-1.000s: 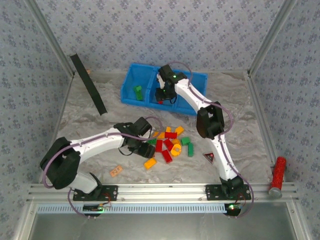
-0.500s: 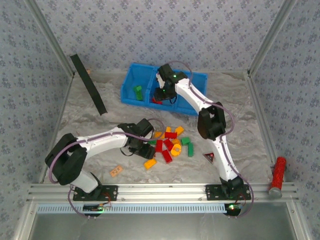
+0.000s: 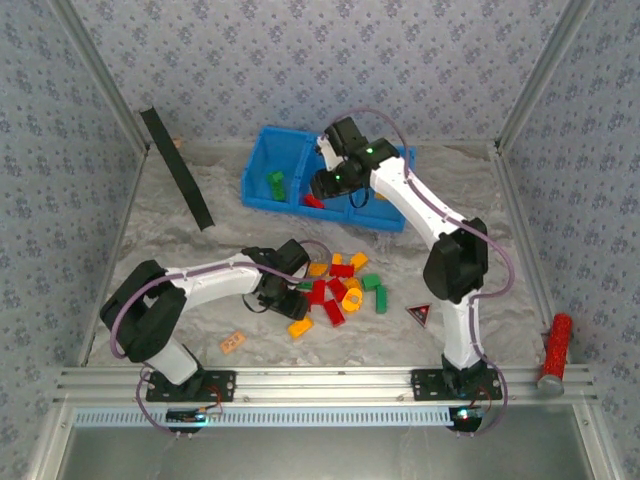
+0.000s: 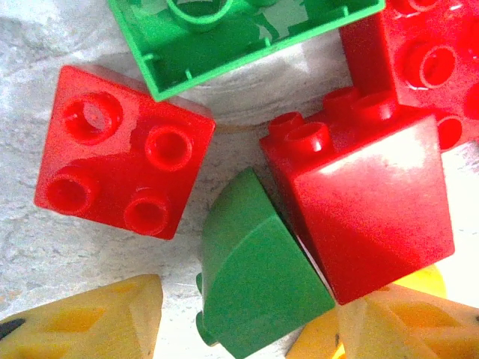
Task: Sort the legos into containers by color
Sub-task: Pick up the lego from the middle-left of the table.
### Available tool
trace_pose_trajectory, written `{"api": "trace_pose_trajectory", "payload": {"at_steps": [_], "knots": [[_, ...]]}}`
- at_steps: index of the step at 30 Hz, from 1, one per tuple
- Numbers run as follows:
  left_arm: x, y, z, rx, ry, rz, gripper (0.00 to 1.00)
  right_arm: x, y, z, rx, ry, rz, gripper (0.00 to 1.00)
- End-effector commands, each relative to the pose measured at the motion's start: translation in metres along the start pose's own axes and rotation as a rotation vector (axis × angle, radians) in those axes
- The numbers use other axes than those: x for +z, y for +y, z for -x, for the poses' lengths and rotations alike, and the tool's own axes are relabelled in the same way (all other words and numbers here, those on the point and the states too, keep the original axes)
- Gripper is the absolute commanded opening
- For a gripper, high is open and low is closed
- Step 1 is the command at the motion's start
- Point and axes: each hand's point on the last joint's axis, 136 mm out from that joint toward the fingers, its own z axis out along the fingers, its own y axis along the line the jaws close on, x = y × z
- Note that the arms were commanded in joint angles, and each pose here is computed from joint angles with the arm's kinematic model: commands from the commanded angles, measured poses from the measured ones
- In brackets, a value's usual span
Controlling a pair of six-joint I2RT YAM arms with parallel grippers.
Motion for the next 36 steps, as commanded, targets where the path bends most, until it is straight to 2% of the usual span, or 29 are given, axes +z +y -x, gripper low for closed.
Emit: {"api": "trace_pose_trajectory", "payload": {"at_steps": [1, 13, 17, 24, 29, 36], "knots": [[0.0, -0.005, 0.014, 0.042, -0.03, 0.001, 0.61, -0.012, -0.004, -0.025, -0.01, 0.039, -0.031, 0.46], [0.006, -0.001, 0.027, 0.073, -0.009, 0.041, 0.59, -0.027, -0.012, -0.119, 0.12, 0.148, -0.057, 0.47], [0.006, -0.001, 0.026, 0.073, -0.002, 0.035, 0.49, -0.032, -0.01, -0.147, 0.155, 0.191, -0.062, 0.47], [0.004, -0.003, 0.02, 0.069, 0.018, 0.02, 0.36, -0.042, -0.003, -0.193, 0.268, 0.25, -0.028, 0.49], [-0.014, -0.003, 0.007, 0.084, 0.047, 0.016, 0.35, -0.042, 0.008, -0.226, 0.36, 0.301, -0.013, 0.55], [-0.047, -0.013, 0.007, 0.106, 0.012, -0.045, 0.33, -0.035, 0.019, -0.241, 0.46, 0.315, -0.007, 0.59]]}}
